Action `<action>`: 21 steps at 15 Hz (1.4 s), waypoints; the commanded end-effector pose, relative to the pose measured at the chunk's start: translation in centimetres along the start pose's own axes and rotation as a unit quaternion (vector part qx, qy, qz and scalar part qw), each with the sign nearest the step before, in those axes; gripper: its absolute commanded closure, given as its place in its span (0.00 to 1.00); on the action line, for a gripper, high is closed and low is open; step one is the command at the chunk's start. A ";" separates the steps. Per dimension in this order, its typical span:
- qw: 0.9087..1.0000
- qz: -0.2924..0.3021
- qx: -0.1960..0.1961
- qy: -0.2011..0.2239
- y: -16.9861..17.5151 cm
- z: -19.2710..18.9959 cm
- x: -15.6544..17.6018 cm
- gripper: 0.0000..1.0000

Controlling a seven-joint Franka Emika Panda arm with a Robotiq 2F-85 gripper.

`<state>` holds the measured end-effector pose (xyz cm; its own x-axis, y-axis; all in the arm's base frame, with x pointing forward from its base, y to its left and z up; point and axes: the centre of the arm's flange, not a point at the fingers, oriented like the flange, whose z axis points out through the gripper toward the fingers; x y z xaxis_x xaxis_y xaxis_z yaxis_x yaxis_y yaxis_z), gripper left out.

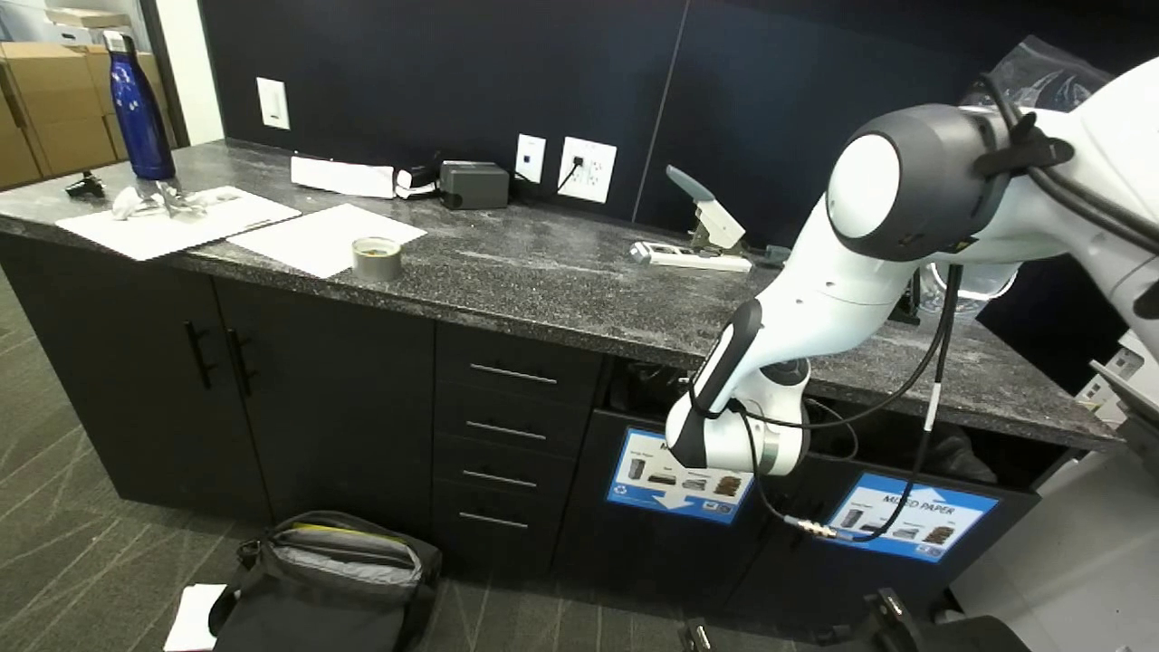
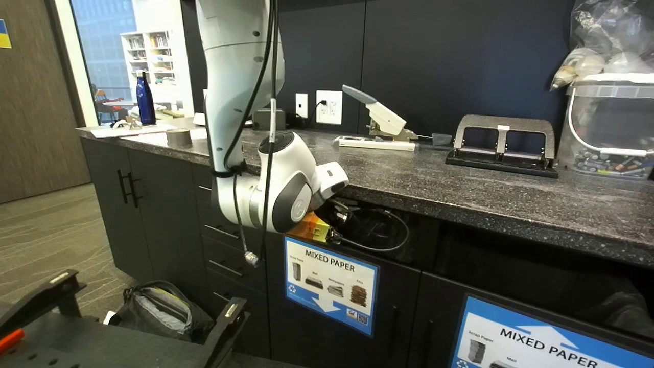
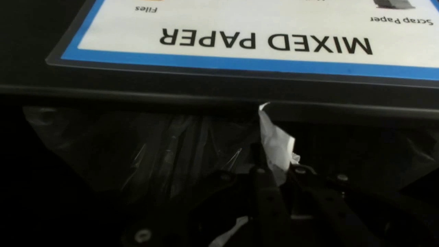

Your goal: Remove all the paper trash from the table and put them in the bin on the left

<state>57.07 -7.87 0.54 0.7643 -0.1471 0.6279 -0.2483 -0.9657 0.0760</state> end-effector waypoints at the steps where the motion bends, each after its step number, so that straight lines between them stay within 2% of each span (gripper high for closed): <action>1: 0.999 0.001 -0.009 0.038 -0.8 0.8 1.1 0.92; 3: 0.999 0.002 -0.009 0.034 -0.9 1.0 0.8 0.93; 4: 0.999 0.005 -0.008 0.032 -1.0 1.0 0.9 0.67; 6: 0.999 0.003 -0.009 0.032 -1.1 1.2 0.7 0.66; 7: 0.999 0.003 -0.008 0.032 -1.2 1.1 0.9 0.61; 10: 1.000 0.001 -0.010 0.029 -1.2 0.8 0.9 0.36; 12: 1.000 -0.002 -0.014 0.027 -1.2 0.3 0.9 0.23; 15: 0.999 -0.003 -0.029 0.018 -1.2 -1.6 0.9 0.00; 19: 0.999 0.003 -0.045 0.006 -1.0 -5.3 0.1 0.00; 21: 0.999 0.001 -0.026 -0.030 -1.4 -7.7 -0.4 0.00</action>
<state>55.41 -6.28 2.09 0.7573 -0.1567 0.6340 -0.2987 -0.9464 0.1229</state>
